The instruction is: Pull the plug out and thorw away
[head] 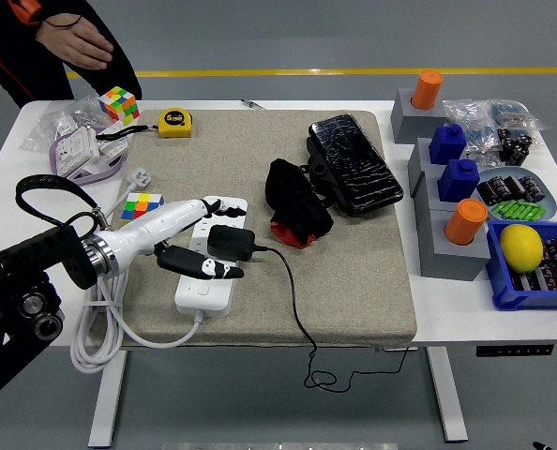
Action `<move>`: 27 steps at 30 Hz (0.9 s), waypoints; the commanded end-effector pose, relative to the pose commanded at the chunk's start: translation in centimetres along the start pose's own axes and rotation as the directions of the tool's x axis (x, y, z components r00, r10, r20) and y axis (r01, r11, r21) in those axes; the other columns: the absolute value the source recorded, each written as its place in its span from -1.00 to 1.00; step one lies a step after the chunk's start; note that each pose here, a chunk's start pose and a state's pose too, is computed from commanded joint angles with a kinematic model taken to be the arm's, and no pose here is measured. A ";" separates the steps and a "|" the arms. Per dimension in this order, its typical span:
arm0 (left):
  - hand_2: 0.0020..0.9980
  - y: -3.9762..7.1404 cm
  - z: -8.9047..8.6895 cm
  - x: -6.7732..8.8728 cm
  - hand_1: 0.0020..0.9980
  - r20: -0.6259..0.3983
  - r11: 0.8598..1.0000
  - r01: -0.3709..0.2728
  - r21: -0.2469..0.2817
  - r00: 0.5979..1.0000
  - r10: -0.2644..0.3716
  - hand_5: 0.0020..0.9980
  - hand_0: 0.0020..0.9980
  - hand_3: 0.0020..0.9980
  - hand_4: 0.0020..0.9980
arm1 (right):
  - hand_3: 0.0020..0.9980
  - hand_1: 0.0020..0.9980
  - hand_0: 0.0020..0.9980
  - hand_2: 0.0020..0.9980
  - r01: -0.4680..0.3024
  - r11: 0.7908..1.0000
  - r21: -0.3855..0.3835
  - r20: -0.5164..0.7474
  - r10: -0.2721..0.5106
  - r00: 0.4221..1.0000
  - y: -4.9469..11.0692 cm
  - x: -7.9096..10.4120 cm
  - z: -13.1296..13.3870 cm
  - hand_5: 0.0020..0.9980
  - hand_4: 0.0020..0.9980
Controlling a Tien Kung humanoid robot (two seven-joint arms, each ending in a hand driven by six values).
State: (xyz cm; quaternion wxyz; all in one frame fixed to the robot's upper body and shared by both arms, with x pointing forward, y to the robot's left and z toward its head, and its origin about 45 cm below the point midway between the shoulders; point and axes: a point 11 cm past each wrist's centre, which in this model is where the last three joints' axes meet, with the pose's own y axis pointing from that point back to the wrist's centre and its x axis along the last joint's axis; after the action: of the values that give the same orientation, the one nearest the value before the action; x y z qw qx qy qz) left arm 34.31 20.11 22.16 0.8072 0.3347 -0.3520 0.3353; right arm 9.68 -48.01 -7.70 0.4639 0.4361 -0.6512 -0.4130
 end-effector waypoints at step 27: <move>0.41 -6.5 -1.5 -1.2 0.47 0.134 0.993 0.070 0.092 0.988 -0.082 -0.72 0.38 0.61 0.85 | 0.20 0.35 0.27 0.36 -0.003 1.000 -0.003 -0.004 0.003 1.000 0.0 0.2 0.1 -0.10 0.99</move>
State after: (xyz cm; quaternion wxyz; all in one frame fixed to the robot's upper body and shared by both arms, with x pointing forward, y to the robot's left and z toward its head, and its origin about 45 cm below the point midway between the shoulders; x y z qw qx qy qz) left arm 39.30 17.34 18.46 0.7779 0.4050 -0.3787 0.2955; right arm 9.53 -48.15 -7.68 0.4666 0.4352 -0.6502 -0.4124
